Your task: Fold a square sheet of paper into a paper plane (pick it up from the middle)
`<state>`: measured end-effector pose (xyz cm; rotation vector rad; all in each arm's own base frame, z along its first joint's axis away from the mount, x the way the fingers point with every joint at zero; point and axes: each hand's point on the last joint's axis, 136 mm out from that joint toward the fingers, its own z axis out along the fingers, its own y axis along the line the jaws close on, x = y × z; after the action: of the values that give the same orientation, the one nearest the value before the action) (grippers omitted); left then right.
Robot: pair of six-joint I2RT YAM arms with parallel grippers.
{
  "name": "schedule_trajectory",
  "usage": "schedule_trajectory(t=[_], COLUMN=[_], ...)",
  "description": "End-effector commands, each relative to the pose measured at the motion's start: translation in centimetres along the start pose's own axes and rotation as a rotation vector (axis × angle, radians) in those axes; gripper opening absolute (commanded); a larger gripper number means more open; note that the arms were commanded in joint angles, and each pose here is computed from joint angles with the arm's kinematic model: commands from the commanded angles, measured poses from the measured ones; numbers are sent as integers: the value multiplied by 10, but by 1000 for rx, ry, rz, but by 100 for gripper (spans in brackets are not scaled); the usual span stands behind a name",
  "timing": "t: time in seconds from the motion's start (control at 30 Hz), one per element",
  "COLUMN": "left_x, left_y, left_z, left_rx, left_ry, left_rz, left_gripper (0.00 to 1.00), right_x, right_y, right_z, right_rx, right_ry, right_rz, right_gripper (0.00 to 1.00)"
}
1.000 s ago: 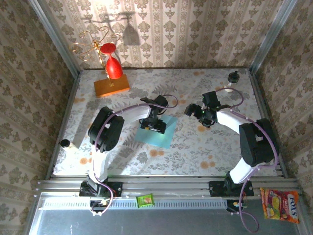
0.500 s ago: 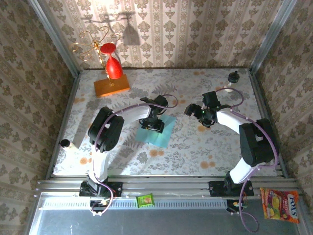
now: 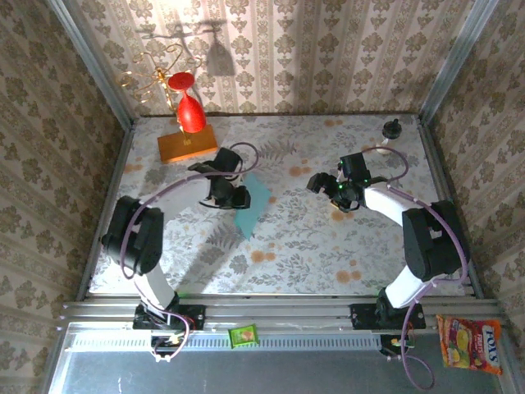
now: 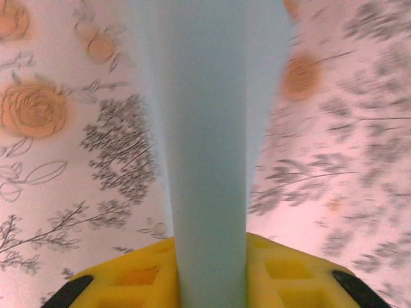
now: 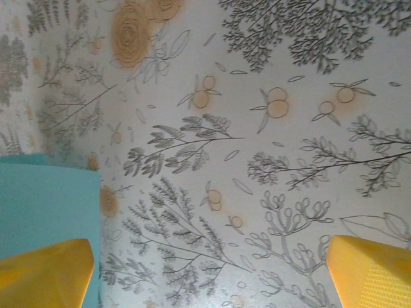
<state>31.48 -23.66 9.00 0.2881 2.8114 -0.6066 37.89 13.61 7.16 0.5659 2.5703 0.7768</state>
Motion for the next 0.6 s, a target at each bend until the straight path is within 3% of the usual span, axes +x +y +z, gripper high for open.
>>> schedule_trajectory(t=[0.0, 0.2, 0.37, 0.57], left_x=[-11, -20, -8, 6], left_y=[-44, -94, -95, -67], left_z=[-15, -12, 29, 61], left_rx=[242, 486, 412, 316], left_ry=[-63, -137, -111, -121], left_rz=[-18, -122, -195, -290], left_gripper=[27, 28, 28, 28], right_x=[0, 5, 17, 45], right_y=[18, 33, 37, 41], right_z=[-9, -15, -14, -3], right_rx=[-97, -171, -187, -177], right_ry=[-5, -12, 3, 83], right_rz=[13, 11, -10, -35], right_gripper=[94, 91, 82, 60])
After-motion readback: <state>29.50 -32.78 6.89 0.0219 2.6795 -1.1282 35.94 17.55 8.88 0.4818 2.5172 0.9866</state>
